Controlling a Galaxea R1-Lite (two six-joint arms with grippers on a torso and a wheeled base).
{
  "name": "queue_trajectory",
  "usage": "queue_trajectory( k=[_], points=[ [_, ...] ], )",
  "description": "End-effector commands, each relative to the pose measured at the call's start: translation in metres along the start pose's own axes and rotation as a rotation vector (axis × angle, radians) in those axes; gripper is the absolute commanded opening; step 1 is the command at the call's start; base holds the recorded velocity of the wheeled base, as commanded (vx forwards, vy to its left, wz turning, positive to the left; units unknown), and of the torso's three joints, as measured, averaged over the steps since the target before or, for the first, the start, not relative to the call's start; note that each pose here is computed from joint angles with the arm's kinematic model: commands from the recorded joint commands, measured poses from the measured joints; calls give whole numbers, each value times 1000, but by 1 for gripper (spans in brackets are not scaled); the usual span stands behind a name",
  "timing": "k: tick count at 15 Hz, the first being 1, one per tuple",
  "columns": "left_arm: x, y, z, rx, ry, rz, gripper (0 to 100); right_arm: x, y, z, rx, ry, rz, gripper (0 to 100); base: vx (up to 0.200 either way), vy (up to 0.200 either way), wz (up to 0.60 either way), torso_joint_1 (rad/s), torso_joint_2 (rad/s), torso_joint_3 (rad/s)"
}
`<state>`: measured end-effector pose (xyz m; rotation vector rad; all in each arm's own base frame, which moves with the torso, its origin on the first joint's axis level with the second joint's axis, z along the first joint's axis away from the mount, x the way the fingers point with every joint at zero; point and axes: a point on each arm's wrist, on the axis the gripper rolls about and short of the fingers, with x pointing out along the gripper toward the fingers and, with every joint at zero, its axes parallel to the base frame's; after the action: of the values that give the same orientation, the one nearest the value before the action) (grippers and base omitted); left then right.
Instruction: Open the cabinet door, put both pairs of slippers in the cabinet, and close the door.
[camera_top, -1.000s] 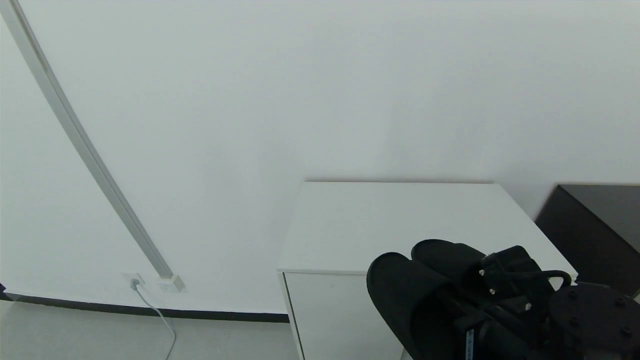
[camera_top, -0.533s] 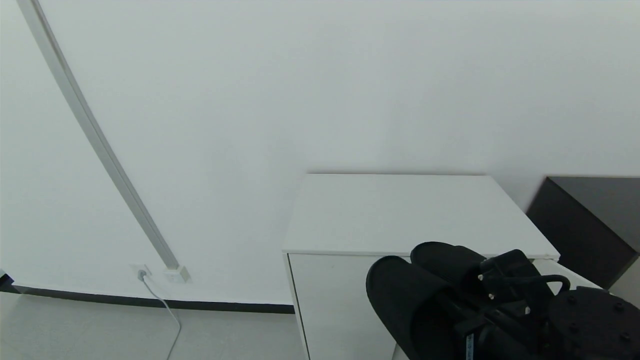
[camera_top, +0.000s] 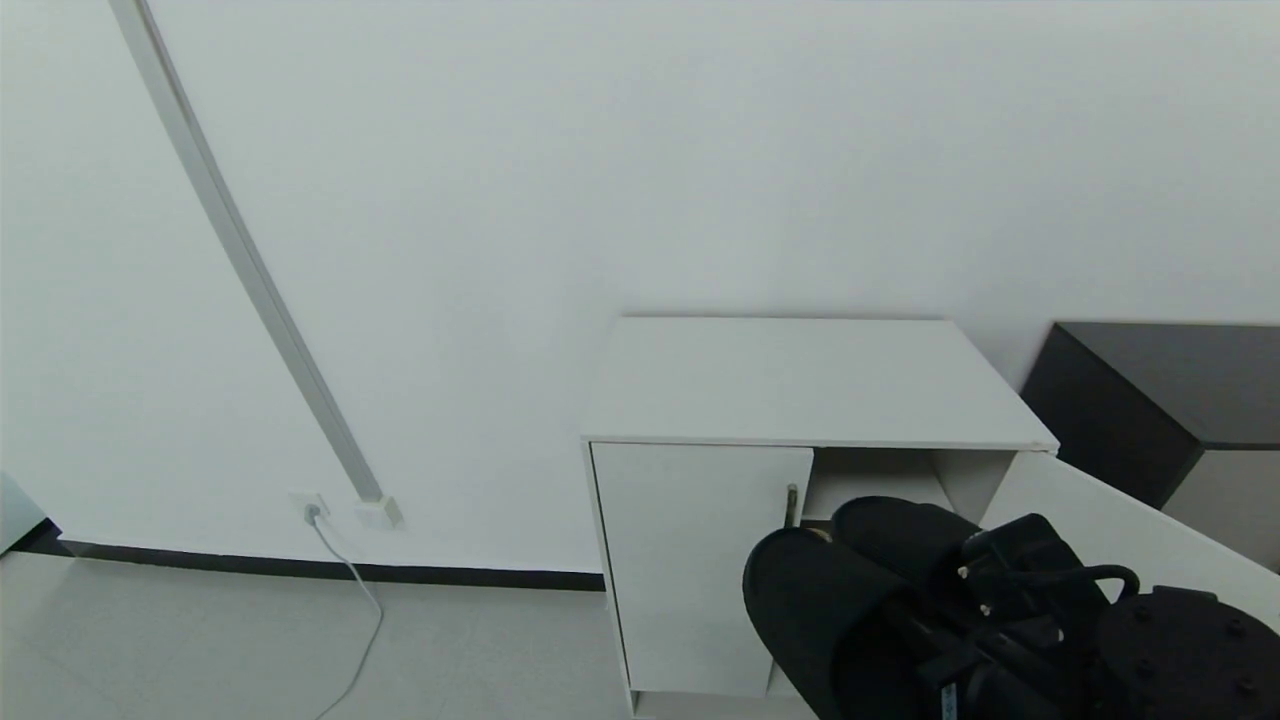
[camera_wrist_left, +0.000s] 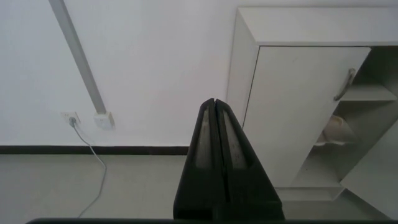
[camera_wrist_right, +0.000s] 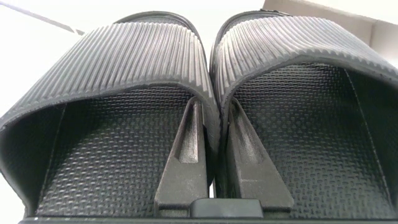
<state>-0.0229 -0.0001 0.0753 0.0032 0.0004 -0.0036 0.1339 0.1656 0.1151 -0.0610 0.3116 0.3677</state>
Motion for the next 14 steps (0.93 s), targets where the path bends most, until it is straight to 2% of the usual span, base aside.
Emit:
queue_trajectory(
  k=[1, 11, 14],
  points=[
    [0, 0, 0, 0, 1, 1, 0, 2, 1, -2, -7, 11, -3, 0, 0, 0, 0, 0, 0, 0],
    [0, 0, 0, -2, 1, 2, 0, 1, 1, -5, -14, 18, -1, 0, 0, 0, 0, 0, 0, 0],
    [0, 0, 0, -2, 1, 2, 0, 1, 1, -5, -14, 18, -1, 0, 0, -200, 0, 2, -1, 7]
  ],
)
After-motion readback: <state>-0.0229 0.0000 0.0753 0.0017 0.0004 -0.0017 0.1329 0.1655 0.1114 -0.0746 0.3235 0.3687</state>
